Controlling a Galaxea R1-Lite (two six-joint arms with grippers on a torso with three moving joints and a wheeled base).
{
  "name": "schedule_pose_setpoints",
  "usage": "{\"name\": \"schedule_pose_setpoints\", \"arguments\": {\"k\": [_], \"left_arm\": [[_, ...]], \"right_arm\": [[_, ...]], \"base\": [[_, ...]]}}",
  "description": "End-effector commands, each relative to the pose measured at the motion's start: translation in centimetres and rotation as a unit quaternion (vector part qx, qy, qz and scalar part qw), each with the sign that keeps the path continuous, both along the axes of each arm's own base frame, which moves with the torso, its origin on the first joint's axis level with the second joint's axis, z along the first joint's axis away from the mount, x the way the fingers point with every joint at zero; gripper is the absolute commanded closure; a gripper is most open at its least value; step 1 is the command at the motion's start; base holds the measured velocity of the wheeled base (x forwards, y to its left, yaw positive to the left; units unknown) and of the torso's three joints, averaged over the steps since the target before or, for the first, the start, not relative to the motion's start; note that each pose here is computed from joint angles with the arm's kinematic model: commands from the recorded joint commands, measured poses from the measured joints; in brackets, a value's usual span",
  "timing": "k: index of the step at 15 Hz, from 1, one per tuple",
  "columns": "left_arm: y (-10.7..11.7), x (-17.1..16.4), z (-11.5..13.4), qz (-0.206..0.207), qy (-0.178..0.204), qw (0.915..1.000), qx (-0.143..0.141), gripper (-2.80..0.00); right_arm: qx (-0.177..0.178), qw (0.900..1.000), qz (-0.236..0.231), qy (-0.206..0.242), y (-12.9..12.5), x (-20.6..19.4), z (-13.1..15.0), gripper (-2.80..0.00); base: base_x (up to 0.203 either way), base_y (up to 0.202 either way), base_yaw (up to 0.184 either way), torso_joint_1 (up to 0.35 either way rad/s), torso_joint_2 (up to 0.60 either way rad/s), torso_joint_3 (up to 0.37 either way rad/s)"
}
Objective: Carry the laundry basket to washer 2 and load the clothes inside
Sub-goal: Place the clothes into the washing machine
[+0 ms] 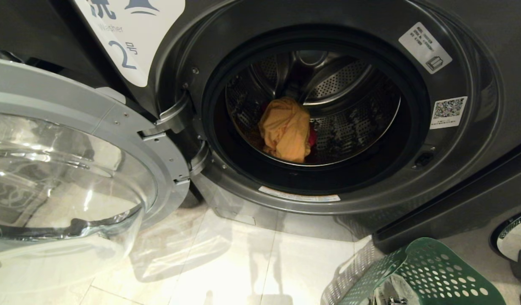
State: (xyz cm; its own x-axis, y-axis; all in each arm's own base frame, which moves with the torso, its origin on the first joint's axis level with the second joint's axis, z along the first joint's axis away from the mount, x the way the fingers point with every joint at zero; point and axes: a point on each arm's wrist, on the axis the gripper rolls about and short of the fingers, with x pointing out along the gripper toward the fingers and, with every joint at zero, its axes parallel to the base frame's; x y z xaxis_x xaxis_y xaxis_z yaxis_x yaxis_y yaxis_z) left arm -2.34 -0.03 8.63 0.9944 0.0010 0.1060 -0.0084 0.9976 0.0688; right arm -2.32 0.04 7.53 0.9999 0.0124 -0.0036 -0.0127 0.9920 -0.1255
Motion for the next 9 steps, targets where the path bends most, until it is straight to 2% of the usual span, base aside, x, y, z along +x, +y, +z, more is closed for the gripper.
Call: {"name": "schedule_pose_setpoints", "arguments": {"k": [1, 2, 4, 6, 7, 9], "left_arm": [[0.0, 0.3, -1.1, 0.0, 0.02, 0.9998, 0.001, 0.0], [0.0, 0.3, -1.1, 0.0, 0.02, 0.9998, 0.002, 0.0], [0.0, 0.3, -1.1, 0.0, 0.02, 0.9998, 0.003, 0.0], [0.0, 0.3, -1.1, 0.001, 0.019, 0.9998, -0.007, 0.0], [0.0, 0.3, -1.1, 0.003, 0.019, 0.9997, -0.016, 0.0], [0.0, 0.3, -1.1, 0.003, 0.018, 0.9992, -0.036, 0.0]], "right_arm": [[-0.005, 1.0, 0.0, -0.002, 0.0, 0.0, 0.1, 0.0], [-0.015, 1.0, 0.0, -0.009, 0.0, -0.2, 0.8, 0.0], [-0.036, 0.999, -0.001, -0.008, 0.0, -1.0, 4.1, 0.0], [-0.032, 0.997, -0.014, 0.07, 0.0, 0.1, 6.7, 0.0], [-0.021, 0.992, -0.025, 0.119, -0.1, 1.4, 7.7, 0.0], [0.015, 0.975, -0.053, 0.213, -0.2, 4.6, 8.9, 0.0]], "base": [[0.0, 0.0, 0.0, 0.0, 0.0, 0.0], [0.0, 0.0, 0.0, 0.0, 0.0, 0.0], [0.0, 0.0, 0.0, 0.0, 0.0, 0.0], [0.0, 0.0, 0.0, 0.0, 0.0, 0.0], [0.0, 0.0, 0.0, 0.0, 0.0, 0.0], [0.0, 0.0, 0.0, 0.0, 0.0, 0.0]]}}
